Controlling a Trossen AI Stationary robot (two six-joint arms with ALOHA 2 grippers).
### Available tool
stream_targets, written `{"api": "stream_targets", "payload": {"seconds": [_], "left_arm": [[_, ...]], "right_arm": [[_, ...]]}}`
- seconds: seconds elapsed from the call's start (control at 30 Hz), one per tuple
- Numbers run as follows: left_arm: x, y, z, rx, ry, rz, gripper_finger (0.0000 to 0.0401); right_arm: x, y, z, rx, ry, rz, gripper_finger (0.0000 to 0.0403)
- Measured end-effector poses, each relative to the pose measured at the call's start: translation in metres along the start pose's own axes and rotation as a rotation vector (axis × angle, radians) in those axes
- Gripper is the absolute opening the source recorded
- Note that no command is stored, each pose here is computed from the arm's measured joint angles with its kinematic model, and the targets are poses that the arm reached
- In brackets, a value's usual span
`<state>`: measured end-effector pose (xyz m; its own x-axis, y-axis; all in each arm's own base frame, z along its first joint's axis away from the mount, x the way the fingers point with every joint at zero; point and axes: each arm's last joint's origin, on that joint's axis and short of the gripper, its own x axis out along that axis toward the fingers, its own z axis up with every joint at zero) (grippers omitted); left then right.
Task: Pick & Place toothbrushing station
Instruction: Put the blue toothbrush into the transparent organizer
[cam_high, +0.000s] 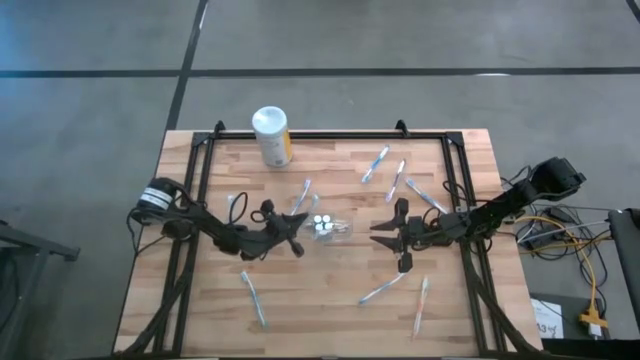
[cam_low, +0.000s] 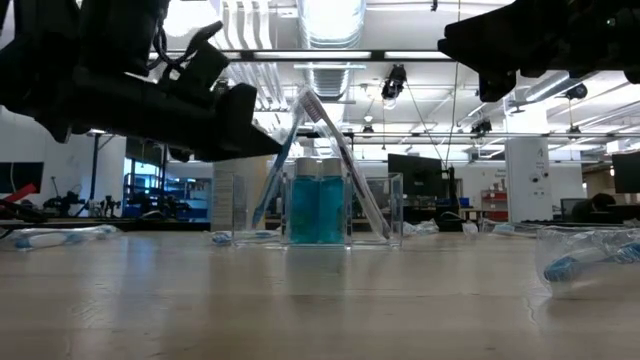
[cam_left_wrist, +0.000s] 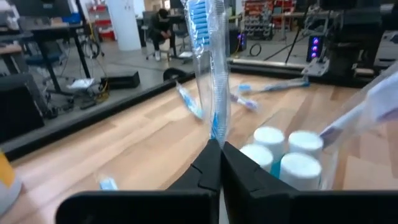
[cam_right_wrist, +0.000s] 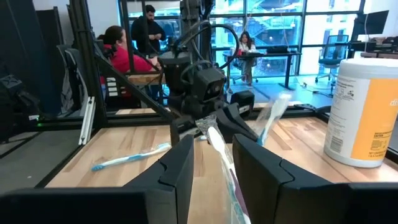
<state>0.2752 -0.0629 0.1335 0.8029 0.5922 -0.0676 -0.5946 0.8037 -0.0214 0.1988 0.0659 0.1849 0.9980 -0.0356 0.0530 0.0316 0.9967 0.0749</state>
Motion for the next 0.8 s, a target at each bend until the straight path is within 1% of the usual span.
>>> {"api": "stream_targets", "payload": {"seconds": [0.13, 0.23, 0.33, 0.47, 0.6, 0.73, 0.8], "left_arm": [[0.000, 0.001, -0.004, -0.024, 0.027, 0.003, 0.0035], [0.000, 0.001, -0.004, -0.018, 0.036, 0.002, 0.0064], [-0.002, 0.001, 0.003, -0.008, 0.021, -0.002, 0.0095], [-0.008, 0.001, 0.019, 0.020, -0.012, -0.020, 0.0130], [-0.026, -0.001, 0.044, 0.074, -0.043, -0.073, 0.0150], [-0.056, -0.001, 0.068, 0.119, -0.039, -0.157, 0.0151], [-0.072, 0.002, 0.077, 0.133, -0.024, -0.206, 0.0146]], "right_arm": [[0.000, 0.000, 0.000, -0.001, 0.001, 0.000, 0.0102], [0.000, 0.000, 0.000, -0.002, 0.004, 0.000, 0.0105], [0.000, 0.001, -0.001, -0.006, 0.008, 0.028, 0.0111], [0.000, 0.001, -0.001, -0.009, 0.009, 0.046, 0.0118], [0.000, 0.001, -0.001, -0.009, 0.008, 0.048, 0.0124], [0.000, 0.001, -0.001, -0.007, 0.009, 0.051, 0.0128], [0.000, 0.002, -0.001, -0.006, 0.009, 0.052, 0.0128]]}}
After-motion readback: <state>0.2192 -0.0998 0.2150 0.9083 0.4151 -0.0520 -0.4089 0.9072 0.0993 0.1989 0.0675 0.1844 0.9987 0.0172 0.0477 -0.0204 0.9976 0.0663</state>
